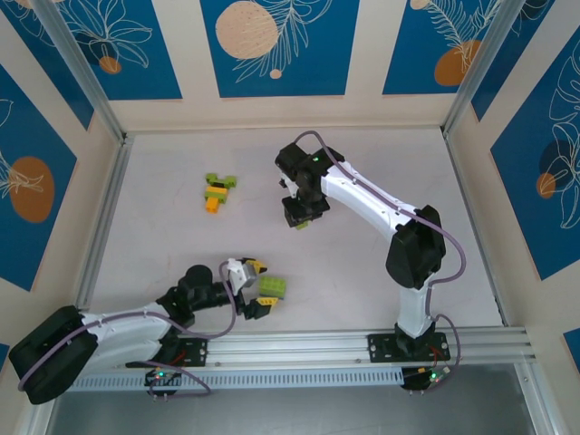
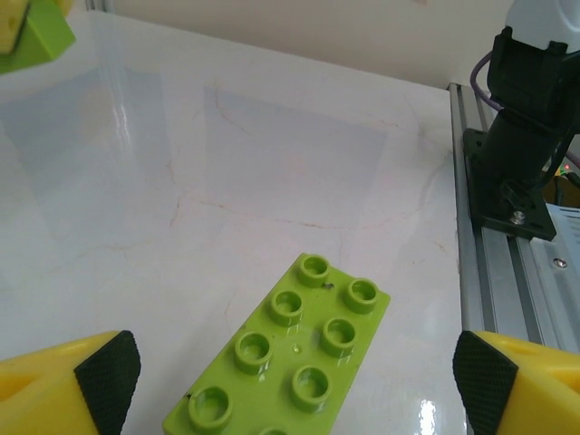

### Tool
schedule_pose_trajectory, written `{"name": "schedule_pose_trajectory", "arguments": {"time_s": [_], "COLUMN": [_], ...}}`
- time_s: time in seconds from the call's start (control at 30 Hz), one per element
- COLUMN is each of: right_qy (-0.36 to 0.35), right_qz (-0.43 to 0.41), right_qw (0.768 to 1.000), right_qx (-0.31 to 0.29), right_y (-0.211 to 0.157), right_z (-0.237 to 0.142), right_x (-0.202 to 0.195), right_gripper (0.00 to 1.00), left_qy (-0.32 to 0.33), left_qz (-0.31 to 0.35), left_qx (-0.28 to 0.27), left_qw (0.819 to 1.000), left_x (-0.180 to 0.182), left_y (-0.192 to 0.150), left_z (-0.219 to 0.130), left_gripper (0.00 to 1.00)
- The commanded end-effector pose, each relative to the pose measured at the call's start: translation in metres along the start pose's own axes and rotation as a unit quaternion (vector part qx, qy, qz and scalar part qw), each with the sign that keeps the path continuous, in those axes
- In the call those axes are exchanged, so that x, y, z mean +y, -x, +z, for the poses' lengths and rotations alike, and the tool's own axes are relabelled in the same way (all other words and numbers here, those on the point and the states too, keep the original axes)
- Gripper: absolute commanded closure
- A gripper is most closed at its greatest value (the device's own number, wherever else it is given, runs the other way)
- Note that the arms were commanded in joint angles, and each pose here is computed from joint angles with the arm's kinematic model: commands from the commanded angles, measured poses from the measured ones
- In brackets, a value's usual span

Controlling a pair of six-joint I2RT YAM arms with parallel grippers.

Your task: Assemble a carrot with lego

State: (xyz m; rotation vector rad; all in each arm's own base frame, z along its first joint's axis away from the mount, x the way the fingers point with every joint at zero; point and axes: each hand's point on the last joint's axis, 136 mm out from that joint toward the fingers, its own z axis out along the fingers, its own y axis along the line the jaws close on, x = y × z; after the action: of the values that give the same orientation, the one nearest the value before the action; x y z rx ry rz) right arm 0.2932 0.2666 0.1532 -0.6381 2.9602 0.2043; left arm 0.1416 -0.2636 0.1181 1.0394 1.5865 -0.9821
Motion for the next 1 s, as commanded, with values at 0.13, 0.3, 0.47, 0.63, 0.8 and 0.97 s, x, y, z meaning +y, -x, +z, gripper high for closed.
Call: {"name": "schedule_pose_trajectory", "arguments": {"time_s": [0.13, 0.3, 0.47, 0.63, 0.8, 0.97], "right_qy": [-0.004, -0.008, -0.012, -0.013, -0.014, -0.016], "right_qz": [0.005, 0.005, 0.006, 0.007, 0.009, 0.01], "right_qw": [1.0, 1.0, 1.0, 1.0, 1.0, 1.0], "right_qx": [0.005, 0.005, 0.008, 0.011, 0.012, 0.012], "right_y": [-0.005, -0.009, -0.01, -0.01, -0.011, -0.013], "right_z": [-0.009, -0.012, -0.01, -0.008, -0.008, -0.01], "right_x": [0.004, 0.001, -0.001, 0.0, -0.001, -0.002], "right_gripper": [0.69, 0.69, 0.69, 0.69, 0.69, 0.7], "left_qy": [-0.027, -0.044, -0.033, -0.034, -0.037, -0.038], "left_qz": [0.01, 0.002, 0.009, 0.01, 0.009, 0.011], "left_qx": [0.016, 0.037, 0.026, 0.025, 0.029, 0.031], "left_qw": [0.999, 0.998, 0.999, 0.999, 0.999, 0.999], "left_x": [-0.007, -0.008, -0.007, -0.008, -0.008, -0.008], "left_y": [-0.008, -0.017, -0.011, -0.01, -0.012, -0.012], "left_z": [0.008, 0.018, 0.012, 0.012, 0.013, 0.014], "left_gripper": [0.16, 0.19, 0.22, 0.3, 0.36, 0.4]}}
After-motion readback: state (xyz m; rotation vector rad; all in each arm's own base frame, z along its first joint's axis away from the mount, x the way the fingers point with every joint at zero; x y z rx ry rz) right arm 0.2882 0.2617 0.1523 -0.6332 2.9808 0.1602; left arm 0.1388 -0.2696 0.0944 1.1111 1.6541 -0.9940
